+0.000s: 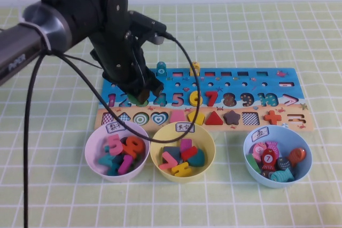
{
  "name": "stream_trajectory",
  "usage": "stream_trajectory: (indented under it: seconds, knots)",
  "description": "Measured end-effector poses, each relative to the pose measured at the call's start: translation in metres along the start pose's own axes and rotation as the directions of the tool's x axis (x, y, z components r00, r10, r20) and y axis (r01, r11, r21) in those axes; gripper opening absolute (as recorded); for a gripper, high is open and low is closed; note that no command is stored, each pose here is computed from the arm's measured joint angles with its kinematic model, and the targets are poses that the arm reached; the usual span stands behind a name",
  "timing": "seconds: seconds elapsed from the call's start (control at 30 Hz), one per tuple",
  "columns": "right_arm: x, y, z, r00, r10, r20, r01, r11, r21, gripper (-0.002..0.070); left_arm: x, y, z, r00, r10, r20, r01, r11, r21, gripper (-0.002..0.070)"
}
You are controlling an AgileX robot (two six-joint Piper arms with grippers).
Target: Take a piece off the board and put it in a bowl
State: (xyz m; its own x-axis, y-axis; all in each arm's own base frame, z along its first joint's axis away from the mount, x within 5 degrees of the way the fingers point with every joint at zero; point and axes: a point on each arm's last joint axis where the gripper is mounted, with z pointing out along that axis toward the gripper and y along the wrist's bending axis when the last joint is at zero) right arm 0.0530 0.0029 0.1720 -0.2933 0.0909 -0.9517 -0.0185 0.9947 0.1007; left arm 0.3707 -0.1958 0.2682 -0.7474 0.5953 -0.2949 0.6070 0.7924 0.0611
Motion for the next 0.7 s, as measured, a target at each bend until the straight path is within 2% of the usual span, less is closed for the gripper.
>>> stream_trajectory:
  seconds: [0.2,0.4,0.5,0.6,0.7]
  knots:
    - [0.000,0.000,0.000,1.000,0.000,0.000,0.000,1.000,0.000,-0.0017,0.004,-0.045,-0.035,0.994,0.107,0.002,-0.107,0.994,0.026,0.0283]
    - [0.000,0.000,0.000,1.000,0.000,0.000,0.000,1.000,0.000,-0.0017,0.005,-0.105,-0.039,0.968,0.250,0.008,-0.250,0.966,0.069,0.0283]
    - [0.000,0.000,0.000,1.000,0.000,0.000,0.000,1.000,0.000,-0.0017,0.007,-0.128,-0.036,0.953,0.303,0.003,-0.302,0.949,0.087,0.0283]
    - [0.000,0.000,0.000,1.000,0.000,0.000,0.000,1.000,0.000,-0.0017,0.011,-0.139,-0.025,0.944,0.330,-0.019,-0.327,0.940,0.098,0.0283]
    - [0.000,0.000,0.000,1.000,0.000,0.000,0.000,1.000,0.000,-0.0017,0.016,-0.141,-0.010,0.941,0.334,-0.049,-0.328,0.939,0.104,0.0283]
